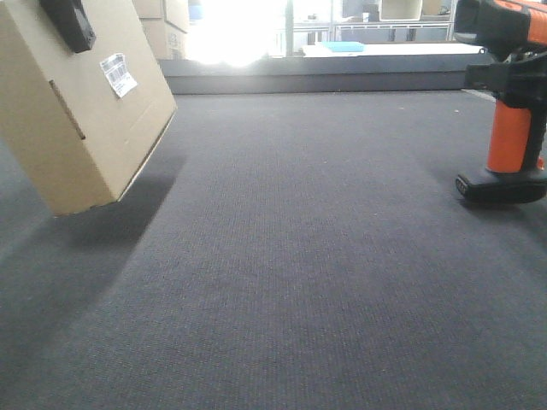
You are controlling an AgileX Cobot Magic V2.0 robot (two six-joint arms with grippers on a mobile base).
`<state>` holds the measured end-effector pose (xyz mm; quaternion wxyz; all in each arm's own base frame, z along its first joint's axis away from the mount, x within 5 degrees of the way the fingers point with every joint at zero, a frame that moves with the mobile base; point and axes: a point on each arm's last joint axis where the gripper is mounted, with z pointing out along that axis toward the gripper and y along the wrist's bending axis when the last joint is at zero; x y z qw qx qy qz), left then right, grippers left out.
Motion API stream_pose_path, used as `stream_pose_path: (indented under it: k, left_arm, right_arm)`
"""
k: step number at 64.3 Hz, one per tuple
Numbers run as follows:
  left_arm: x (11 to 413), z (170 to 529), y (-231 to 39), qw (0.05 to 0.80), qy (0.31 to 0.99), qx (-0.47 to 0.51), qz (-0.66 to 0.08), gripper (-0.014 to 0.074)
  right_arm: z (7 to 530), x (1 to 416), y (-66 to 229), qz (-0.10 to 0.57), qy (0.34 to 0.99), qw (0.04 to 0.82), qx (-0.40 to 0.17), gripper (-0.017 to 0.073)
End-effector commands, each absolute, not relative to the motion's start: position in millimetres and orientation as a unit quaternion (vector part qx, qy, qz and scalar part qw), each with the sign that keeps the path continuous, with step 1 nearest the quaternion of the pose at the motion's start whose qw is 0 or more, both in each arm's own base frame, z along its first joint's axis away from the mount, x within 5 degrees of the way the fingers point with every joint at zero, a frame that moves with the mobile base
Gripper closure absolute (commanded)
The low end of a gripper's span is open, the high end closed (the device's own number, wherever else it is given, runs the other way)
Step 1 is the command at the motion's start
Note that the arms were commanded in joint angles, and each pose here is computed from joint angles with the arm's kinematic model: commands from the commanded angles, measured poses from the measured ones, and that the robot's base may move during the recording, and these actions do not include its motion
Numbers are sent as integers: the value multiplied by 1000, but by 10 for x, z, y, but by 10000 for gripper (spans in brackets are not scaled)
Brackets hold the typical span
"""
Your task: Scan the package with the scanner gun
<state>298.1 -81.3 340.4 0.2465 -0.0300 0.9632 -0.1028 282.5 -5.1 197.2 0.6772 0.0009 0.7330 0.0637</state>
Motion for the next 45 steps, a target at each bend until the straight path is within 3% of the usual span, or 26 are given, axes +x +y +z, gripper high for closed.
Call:
stream_pose_path:
  k: [1, 14, 29, 45]
  left_arm:
    - [2977, 3470, -834, 263, 958, -28, -111, 505]
    - [2974, 3468, -833, 261, 959, -28, -111, 505]
    - [2971, 3466, -833, 259, 959, -27, -110, 505]
    - [2966, 3463, -832, 256, 960, -27, -109, 505]
  right_arm:
    - [2045, 2831, -78, 64, 711, 700, 10, 344]
    - [2007, 2839, -80, 64, 718, 693, 11, 336]
    - [2007, 2839, -80, 64, 718, 693, 11, 162]
    - [2005, 2839, -80, 64, 719, 692, 11, 88]
